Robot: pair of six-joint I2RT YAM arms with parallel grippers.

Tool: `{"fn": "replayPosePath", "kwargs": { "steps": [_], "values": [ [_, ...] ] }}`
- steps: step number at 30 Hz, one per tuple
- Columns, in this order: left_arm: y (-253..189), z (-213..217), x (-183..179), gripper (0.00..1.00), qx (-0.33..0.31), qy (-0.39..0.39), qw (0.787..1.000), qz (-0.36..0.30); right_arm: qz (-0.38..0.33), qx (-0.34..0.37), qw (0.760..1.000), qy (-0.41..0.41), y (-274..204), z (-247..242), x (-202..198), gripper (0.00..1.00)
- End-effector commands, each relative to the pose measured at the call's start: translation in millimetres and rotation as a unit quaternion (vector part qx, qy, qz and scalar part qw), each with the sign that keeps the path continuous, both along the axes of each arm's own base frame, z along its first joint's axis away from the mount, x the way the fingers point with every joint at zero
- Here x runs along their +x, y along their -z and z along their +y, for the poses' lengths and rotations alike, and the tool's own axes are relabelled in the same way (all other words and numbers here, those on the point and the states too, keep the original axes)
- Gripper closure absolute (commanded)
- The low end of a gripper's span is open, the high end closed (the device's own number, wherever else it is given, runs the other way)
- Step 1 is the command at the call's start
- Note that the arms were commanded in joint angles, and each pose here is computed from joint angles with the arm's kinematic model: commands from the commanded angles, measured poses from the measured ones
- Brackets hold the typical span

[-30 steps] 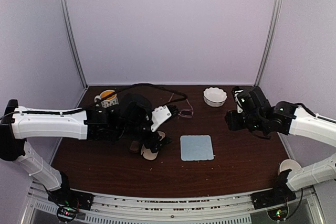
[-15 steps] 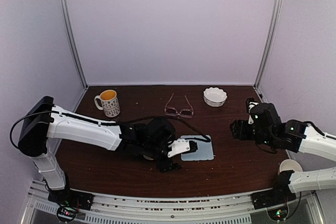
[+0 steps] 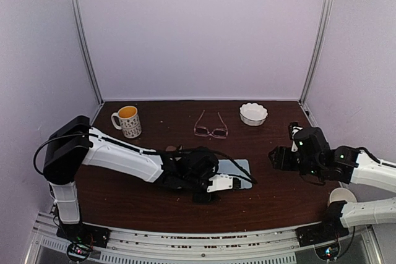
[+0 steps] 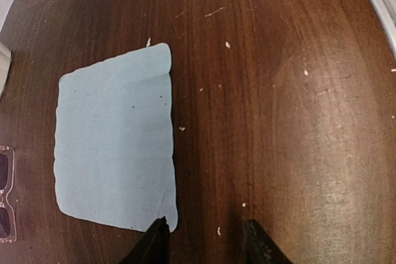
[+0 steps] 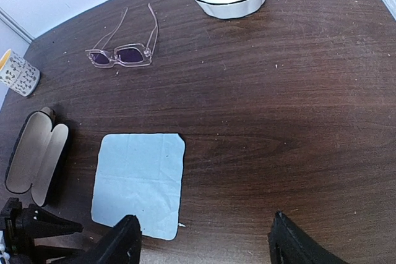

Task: Organize the sunglasses
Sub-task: Pick up the corner of the glasses cleaning cloth from the center of the board.

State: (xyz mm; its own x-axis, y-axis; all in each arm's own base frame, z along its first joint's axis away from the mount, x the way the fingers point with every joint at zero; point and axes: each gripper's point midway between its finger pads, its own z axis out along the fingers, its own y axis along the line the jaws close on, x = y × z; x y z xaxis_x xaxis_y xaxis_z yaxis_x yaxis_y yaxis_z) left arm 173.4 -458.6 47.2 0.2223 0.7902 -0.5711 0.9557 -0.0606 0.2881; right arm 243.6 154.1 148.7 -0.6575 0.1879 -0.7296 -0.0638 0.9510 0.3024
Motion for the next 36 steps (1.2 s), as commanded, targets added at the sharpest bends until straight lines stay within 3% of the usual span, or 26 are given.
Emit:
{"fn": "replayPosePath", "kwargs": {
  "steps": [1,8,19,31,36],
  "values": [
    [-9,-12,24,0.58,-0.019,0.0,0.999,-0.028,-0.004,0.018,1.0,0.003,0,0,-3,0.28],
    [10,-6,39,0.67,0.012,-0.006,0.999,-0.032,0.005,0.012,1.0,0.0,8,1,-4,0.28],
    [34,1,43,0.68,0.043,0.002,0.998,-0.037,0.01,0.008,1.0,-0.002,11,1,-4,0.28],
    [40,3,58,0.82,0.048,-0.021,0.997,-0.062,0.017,0.021,1.0,0.0,10,3,-6,0.28],
    [37,3,54,0.93,0.037,-0.025,0.998,-0.049,0.055,0.076,0.995,0.022,19,11,-12,0.29]
  ]
}}
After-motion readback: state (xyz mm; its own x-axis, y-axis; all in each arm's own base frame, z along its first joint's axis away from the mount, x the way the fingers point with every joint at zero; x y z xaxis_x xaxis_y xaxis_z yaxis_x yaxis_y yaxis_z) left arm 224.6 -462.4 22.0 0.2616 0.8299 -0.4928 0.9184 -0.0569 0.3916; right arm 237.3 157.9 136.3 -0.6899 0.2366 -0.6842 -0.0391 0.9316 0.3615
